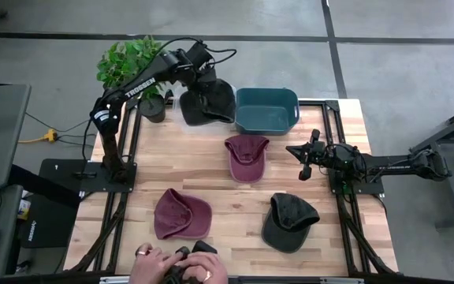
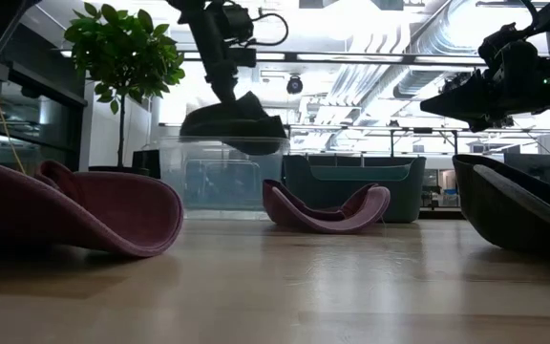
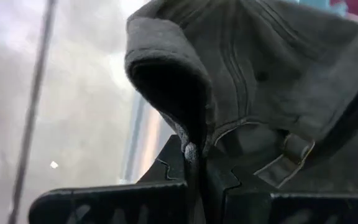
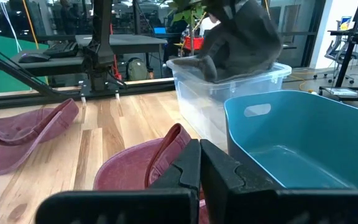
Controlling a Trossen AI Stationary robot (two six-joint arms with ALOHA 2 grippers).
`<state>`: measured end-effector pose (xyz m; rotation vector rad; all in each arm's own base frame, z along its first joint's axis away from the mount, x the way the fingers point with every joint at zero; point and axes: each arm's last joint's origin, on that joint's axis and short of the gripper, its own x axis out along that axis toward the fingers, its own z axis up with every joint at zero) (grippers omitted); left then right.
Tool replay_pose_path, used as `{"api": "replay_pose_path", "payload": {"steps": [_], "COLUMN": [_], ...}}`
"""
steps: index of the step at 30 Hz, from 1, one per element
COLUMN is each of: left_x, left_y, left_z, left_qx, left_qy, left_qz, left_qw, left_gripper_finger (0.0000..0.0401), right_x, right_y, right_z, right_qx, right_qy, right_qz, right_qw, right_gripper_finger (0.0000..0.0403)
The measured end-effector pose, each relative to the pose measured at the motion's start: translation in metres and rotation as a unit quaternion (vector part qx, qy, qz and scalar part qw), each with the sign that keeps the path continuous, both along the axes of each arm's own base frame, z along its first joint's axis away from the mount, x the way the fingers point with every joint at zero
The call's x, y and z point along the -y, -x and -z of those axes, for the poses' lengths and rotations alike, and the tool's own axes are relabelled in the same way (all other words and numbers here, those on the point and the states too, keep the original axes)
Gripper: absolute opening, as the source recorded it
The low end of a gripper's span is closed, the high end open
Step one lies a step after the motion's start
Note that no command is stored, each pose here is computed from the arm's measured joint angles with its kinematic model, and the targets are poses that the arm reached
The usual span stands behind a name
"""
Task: Pick & Place hat
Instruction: Put the top black cap into the transparent bin, then put the black cap into the transparent bin
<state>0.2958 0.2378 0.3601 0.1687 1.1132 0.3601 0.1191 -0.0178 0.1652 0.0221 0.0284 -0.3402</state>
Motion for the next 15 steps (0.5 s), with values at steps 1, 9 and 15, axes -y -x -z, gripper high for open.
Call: {"api": "replay_pose_path", "payload": {"steps": [1,9,15], "left_x": [-0.0011,-0.0031,0.0011], "left_y": [-0.0009,-0.0026,-0.0004], "left_z": [-0.0009,-0.0021,0.0009], "left_qx": [0.005,0.027,0.02], "left_qy": [-0.008,-0.006,0.031], "left_qz": [-0.005,-0.044,-0.028], "left_qw": [1.0,0.999,0.999], "left_gripper_finger": [0.0001,0.0057,0.011], "right_x": [0.0,0.0,0.0], "right_y": [0.0,0.0,0.0], "right_z": [0.0,0.0,0.0], "right_qx": [0.0,0.0,0.0], "right_qy": [0.0,0.0,0.0], "right_qz": [0.0,0.0,0.0], "right_qw": [1.0,1.0,1.0], "right_gripper_finger": [0.0,0.0,0.0]}}
